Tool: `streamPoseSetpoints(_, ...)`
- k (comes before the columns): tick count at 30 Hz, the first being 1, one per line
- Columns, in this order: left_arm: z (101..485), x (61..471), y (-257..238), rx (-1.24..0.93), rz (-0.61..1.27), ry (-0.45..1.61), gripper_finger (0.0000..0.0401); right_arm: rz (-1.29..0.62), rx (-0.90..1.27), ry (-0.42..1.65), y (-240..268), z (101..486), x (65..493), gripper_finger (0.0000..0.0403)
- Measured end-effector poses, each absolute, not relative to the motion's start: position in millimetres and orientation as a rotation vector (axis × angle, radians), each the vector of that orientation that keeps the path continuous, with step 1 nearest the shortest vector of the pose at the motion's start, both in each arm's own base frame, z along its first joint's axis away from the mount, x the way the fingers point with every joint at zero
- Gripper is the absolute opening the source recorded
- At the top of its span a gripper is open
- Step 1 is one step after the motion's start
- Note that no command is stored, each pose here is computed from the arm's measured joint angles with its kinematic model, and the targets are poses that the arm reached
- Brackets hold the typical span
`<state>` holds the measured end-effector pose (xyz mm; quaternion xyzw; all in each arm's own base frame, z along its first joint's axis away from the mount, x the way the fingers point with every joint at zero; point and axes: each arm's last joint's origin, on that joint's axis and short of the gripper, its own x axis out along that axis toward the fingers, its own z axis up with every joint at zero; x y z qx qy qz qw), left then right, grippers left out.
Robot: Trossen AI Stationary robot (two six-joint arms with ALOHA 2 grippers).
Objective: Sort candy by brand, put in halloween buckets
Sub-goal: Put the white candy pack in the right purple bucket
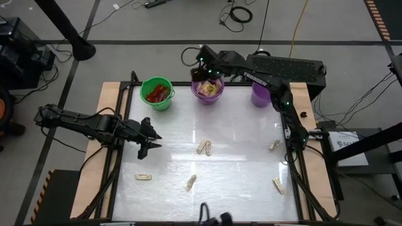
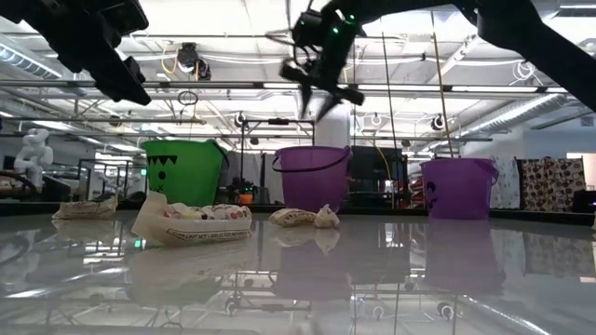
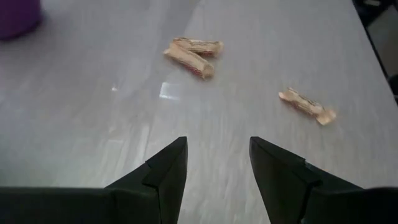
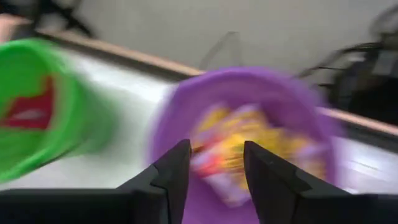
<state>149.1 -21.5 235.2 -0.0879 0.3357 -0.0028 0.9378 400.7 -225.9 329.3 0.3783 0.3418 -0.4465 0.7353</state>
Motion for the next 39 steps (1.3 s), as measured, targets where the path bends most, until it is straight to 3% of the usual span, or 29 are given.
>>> streamPoseSetpoints(8, 235.4, 149.2, -22.6, -0.185, -0.044, 0.688, 0.018, -0.674, 0.838, 0.763, -153.1, 333.8, 441.3, 0.0143)
streamPoseSetpoints(16, 235.5, 149.0, -23.7, -0.209, -0.081, 0.695, 0.018, -0.503, 0.814, 0.862, -39.5, 332.4, 463.1, 0.0138)
streamPoseSetpoints(23, 238.1, 163.5, -26.0, -0.229, -0.088, 0.62, 0.018, -0.572, 0.721, 1.027, 36.3, 324.4, 446.5, 0.0135)
streamPoseSetpoints(29, 215.0, 205.6, -31.8, -0.349, -0.041, 0.646, 0.018, -0.741, 0.498, 1.22, 40.2, 317.4, 420.0, 0.0135)
streamPoseSetpoints(39, 179.1, 328.5, -20.5, -0.298, 0.195, 0.749, 0.018, -0.343, -0.002, 1.314, 17.0, 350.6, 392.0, 0.0135)
